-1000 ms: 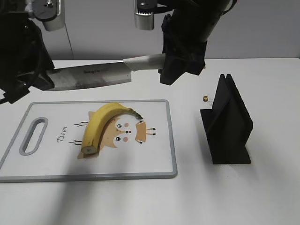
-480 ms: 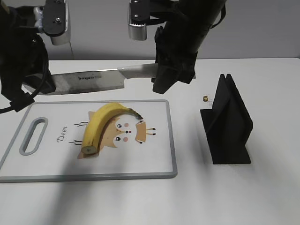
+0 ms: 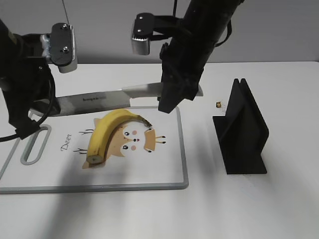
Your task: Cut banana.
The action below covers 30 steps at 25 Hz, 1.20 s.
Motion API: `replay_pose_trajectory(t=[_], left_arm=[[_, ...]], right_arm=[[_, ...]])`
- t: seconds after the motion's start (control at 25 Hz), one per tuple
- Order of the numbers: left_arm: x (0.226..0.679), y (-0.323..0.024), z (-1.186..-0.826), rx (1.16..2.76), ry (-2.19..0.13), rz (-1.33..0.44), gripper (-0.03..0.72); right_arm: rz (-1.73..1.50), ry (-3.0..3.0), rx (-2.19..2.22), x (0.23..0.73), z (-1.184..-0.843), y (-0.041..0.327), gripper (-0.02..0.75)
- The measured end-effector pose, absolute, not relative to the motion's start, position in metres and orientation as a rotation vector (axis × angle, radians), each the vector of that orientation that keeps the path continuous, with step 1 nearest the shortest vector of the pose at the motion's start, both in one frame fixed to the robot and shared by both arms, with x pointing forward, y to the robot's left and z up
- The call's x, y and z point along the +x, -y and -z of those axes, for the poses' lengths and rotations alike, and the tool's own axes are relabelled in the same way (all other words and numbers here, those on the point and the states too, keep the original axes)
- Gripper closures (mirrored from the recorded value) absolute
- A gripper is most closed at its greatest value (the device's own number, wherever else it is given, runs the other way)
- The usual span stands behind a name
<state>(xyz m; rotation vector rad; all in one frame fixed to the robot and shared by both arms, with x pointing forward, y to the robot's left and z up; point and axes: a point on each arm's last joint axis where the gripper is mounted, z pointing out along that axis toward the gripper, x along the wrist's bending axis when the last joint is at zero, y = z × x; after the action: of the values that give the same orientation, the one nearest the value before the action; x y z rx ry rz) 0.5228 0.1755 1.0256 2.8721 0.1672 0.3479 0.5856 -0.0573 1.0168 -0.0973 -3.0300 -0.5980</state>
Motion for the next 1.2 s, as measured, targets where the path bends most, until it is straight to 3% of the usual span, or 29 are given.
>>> replay_pose_trajectory(t=[0.48, 1.2], left_arm=[[0.533, -0.173, -0.992, 2.936, -0.172, -0.244, 0.692], [0.518, -0.179, -0.949, 2.873, -0.287, -0.299, 0.692]], right_arm=[[0.51, 2.928, -0.14, 0.594, -0.964, 0.049, 0.554], [0.428, 2.919, -0.133, 0.601, -0.925, 0.047, 0.54]])
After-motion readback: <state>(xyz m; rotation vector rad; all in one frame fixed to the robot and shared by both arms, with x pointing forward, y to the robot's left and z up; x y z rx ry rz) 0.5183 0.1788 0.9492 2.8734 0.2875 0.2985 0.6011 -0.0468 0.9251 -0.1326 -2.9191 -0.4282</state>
